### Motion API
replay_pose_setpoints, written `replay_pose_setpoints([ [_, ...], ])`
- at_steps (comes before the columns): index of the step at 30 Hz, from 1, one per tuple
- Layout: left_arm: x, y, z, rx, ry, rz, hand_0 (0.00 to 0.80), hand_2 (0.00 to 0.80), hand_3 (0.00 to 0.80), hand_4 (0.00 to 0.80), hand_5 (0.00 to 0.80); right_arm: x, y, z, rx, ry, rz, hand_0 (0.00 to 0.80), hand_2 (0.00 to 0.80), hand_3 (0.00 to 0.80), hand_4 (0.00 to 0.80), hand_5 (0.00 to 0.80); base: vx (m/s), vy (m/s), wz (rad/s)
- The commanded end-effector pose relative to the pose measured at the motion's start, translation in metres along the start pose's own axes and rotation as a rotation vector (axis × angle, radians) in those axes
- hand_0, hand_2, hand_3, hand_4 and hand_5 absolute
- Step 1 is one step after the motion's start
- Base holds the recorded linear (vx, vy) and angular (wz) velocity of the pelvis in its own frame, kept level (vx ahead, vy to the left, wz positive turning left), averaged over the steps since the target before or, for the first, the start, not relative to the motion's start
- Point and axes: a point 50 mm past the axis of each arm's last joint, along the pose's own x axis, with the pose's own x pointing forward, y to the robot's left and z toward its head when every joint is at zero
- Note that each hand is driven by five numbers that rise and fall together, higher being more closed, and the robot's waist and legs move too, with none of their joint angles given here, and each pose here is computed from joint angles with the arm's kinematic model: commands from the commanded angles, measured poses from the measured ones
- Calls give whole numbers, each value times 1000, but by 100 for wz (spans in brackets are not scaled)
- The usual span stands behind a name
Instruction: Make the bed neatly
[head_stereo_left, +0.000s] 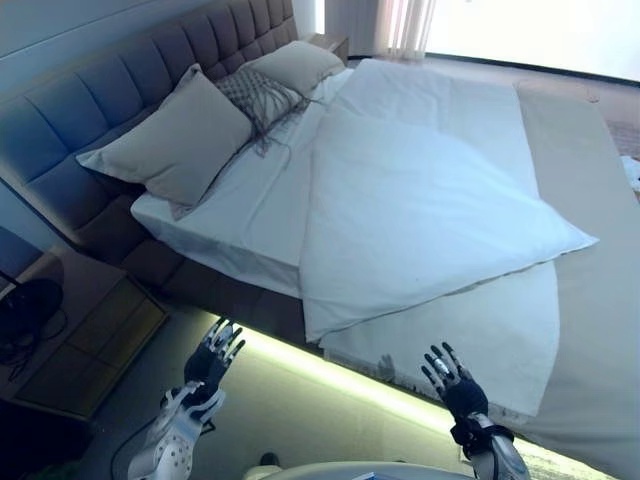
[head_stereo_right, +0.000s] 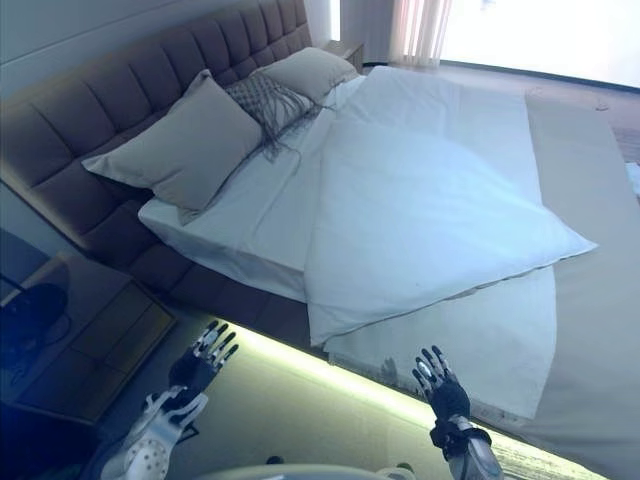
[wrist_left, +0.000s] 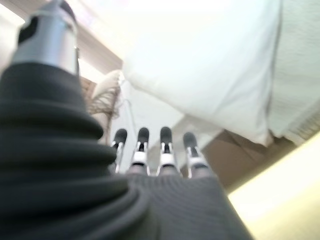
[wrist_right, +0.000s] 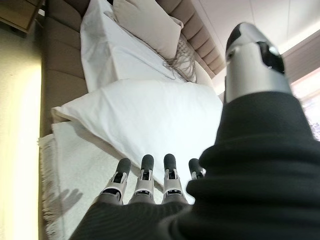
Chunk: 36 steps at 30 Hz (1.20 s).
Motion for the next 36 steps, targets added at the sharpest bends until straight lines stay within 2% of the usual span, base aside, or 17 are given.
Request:
replay_pose_setpoints([
  [1,8,-5,23,77,-72,-15,0,0,0,0,0,13,23,24,2,-133,77,0,0,0,0,0,0,0,0],
  [10,-1,3,22,155,-40,-6,0,0,0,0,0,12,22,18,2,-87,83,0,0,0,0,0,16,-7,-1],
  [15,-11,4,22,101,-47,-49,0,0,0,0,0,7,16,19,-11,-71,103,0,0,0,0,0,17,-67,1],
  [21,-5,3,22,69,-68,-56,0,0,0,0,0,14,19,22,38,-78,61,0,0,0,0,0,-21,-64,6],
  [27,-2,-4,17,-10,-85,-70,0,0,0,0,0,23,30,30,-4,-101,90,0,0,0,0,0,-50,8,8],
  [33,4,-12,20,32,-95,-82,0,0,0,0,0,23,30,31,21,-123,74,0,0,0,0,0,31,137,2],
  [36,1,-4,22,52,-79,-57,0,0,0,0,0,17,25,26,40,-109,67,0,0,0,0,0,114,101,4],
])
